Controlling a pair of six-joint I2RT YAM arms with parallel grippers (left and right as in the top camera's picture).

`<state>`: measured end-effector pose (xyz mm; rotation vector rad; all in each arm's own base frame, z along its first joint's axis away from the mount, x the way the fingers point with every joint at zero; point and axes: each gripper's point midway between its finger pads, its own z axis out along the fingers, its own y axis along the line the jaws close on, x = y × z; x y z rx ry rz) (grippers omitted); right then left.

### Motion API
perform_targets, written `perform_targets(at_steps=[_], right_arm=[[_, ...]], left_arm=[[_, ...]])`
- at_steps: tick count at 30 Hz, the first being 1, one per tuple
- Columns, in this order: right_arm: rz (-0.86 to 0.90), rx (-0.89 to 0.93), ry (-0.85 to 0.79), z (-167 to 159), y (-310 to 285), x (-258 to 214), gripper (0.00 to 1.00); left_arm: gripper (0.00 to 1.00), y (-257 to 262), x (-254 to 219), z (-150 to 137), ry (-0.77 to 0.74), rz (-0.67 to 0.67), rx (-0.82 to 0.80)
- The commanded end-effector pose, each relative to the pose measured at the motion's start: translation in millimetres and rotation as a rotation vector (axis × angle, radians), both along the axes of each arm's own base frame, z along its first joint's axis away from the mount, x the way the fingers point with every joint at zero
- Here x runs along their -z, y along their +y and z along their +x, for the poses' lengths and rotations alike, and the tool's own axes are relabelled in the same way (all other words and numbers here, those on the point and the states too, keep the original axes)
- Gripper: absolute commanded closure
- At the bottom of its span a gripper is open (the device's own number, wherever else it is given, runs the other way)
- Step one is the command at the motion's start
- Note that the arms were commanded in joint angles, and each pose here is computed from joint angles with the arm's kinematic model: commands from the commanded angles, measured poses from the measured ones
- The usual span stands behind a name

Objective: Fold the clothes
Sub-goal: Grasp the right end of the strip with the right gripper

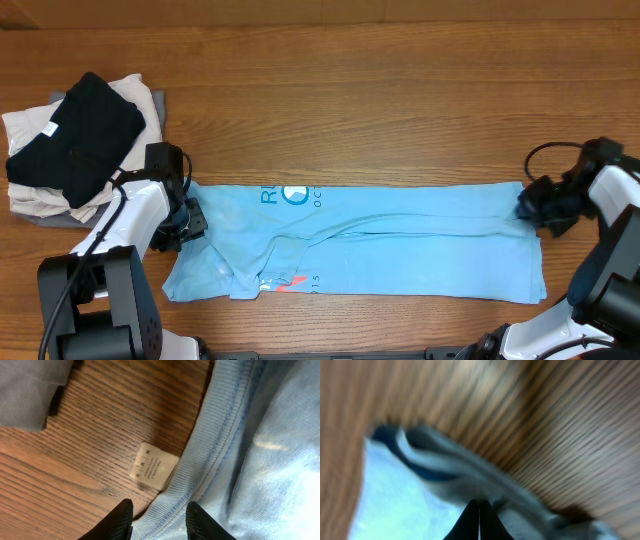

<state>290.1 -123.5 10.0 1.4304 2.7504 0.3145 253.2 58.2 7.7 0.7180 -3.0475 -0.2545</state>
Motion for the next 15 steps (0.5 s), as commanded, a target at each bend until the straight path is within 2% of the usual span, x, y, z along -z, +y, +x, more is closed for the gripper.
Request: perform_targets(at_steps=[1,5,8,10,12,15], right_arm=[[-0.049,-0.001,-0.063,23.4,-15.8,-20.9,0.9],[0.085,-0.116,-0.181,43.7,7.7,-43.9,0.84],[0.156,-0.176,-0.221,46.6,21.8,-53.6,0.84],[0.191,-0.183,-0.228,45.5,28.3,-56.0,0.84],[0.217,-0.196,-0.24,45.5,33.2,-58.3,0.84],[0.26,-0.206,-0.267,47.6,40.7,-63.1,0.84]], left_arm=[[0.61,0.7,3.6,-2.2,0.01,-0.004,0.003],[0.62,-10.7,-3.1,5.0,0.001,-0.076,0.042],[0.76,-31.8,-19.5,16.2,-0.016,-0.205,0.111],[0.81,-54.6,-38.4,26.4,-0.049,-0.336,0.203],[0.79,-72.7,-56.9,32.5,-0.078,-0.417,0.271],[0.74,-79.9,-68.4,37.2,-0.105,-0.398,0.315]])
